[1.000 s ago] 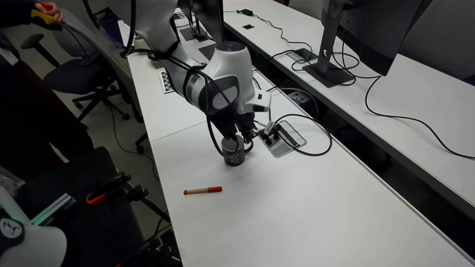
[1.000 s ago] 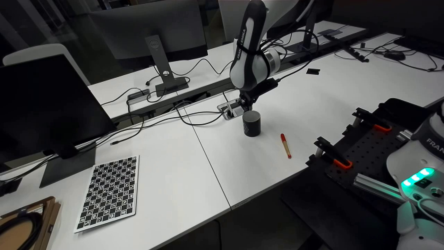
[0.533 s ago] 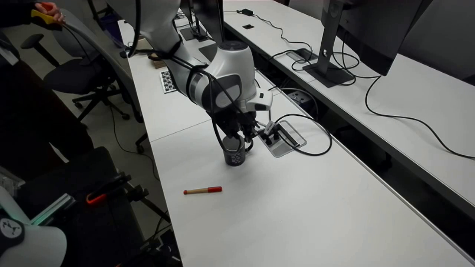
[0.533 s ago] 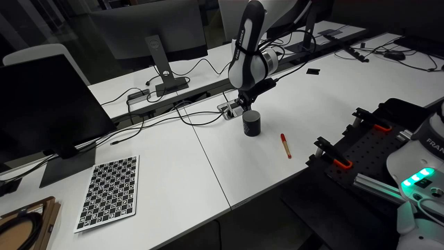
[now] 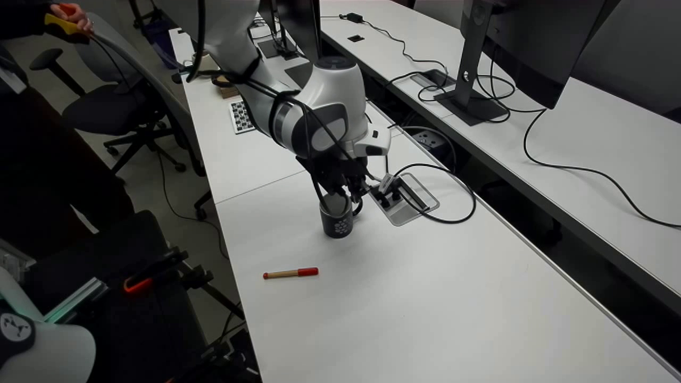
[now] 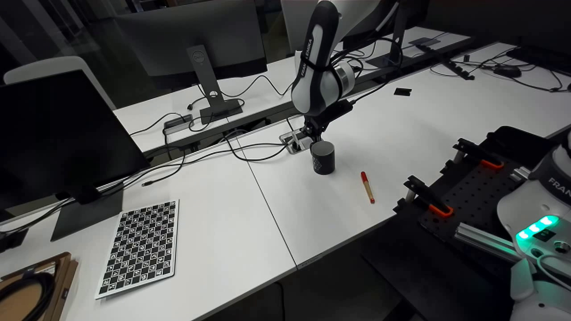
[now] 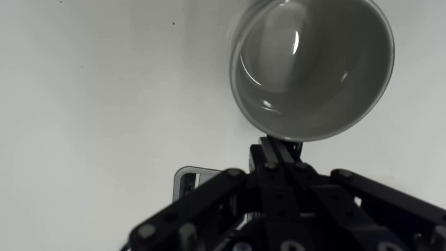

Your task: Rotate the black cup counterclockwise so that the handle is on the right side

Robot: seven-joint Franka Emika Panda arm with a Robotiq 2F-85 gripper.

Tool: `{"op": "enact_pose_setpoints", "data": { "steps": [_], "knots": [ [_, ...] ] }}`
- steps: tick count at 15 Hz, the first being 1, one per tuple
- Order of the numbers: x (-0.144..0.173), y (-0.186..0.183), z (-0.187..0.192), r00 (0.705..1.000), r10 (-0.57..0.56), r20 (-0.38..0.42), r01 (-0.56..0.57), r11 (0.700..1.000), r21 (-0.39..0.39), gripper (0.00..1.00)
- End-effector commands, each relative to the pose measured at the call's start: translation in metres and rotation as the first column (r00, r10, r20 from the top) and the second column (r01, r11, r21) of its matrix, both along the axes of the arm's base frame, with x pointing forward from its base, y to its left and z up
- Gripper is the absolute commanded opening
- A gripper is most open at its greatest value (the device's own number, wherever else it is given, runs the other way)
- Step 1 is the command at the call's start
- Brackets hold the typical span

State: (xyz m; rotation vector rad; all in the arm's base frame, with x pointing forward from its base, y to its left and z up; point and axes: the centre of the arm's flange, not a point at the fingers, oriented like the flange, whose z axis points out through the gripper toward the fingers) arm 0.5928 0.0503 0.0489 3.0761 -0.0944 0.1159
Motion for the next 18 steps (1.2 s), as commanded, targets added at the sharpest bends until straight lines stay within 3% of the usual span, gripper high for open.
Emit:
{"op": "enact_pose_setpoints", "data": {
  "steps": [1,18],
  "knots": [
    [0.004,0.01,-0.009,1.0,0.017,-0.018,-0.017,1.0,-0.005,0.0],
    [0.0,0.038,-0.008,0.995,0.098,-0.018,-0.098,0.995,-0.007,0.0]
  ]
}}
